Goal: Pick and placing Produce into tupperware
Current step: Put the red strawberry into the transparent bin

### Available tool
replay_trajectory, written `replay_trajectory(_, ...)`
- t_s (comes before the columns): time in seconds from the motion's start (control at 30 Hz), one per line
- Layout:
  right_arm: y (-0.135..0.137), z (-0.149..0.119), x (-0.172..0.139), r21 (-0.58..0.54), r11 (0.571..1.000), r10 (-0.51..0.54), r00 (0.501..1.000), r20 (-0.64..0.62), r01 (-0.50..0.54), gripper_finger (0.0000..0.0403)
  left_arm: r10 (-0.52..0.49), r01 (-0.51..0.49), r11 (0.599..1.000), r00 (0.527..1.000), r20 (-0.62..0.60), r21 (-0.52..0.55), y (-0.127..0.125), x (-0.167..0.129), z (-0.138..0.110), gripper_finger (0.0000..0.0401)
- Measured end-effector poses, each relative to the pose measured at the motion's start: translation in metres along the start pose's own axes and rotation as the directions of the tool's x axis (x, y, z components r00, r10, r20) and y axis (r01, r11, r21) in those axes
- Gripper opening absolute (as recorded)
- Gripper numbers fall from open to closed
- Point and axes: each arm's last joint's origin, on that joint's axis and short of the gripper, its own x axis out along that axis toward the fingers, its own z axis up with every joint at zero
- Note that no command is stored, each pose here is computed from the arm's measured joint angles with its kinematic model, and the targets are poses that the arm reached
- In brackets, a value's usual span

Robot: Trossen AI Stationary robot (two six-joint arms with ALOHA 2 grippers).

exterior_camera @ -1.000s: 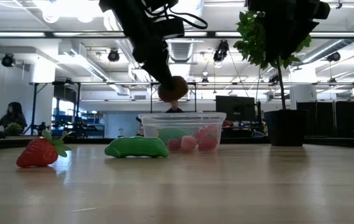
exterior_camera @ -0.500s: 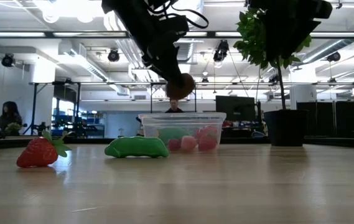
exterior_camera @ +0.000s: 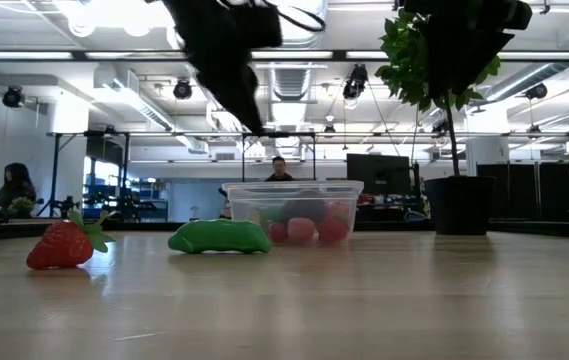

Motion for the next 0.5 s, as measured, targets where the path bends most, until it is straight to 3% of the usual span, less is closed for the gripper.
replay_trajectory(0.23, 0.000, 0.000, 0.000, -0.016, 1.000, 0.002, 1.000, 0.001, -0.002, 0.0265, -0.097, 0.127, 0.979, 0.979, -0.180, 0.162, -0.043, -0.022, -0.024, 0.0301)
replay_trajectory(0.37, 0.001, 0.000, 0.000, 0.013, 1.000, 0.005, 1.000, 0.002, -0.005, 0.0265, -0.098, 0.117, 0.990, 0.969, -0.225, 0.076, -0.060, -0.023, -0.043, 0.0299)
replay_trajectory(0.5, 0.001, -0.001, 0.000, 0.109, 0.994, 0.022, 0.999, -0.029, -0.018, 0.0265, -0.069, 0.042, 0.992, 0.971, -0.230, -0.120, -0.066, -0.027, -0.057, 0.0299)
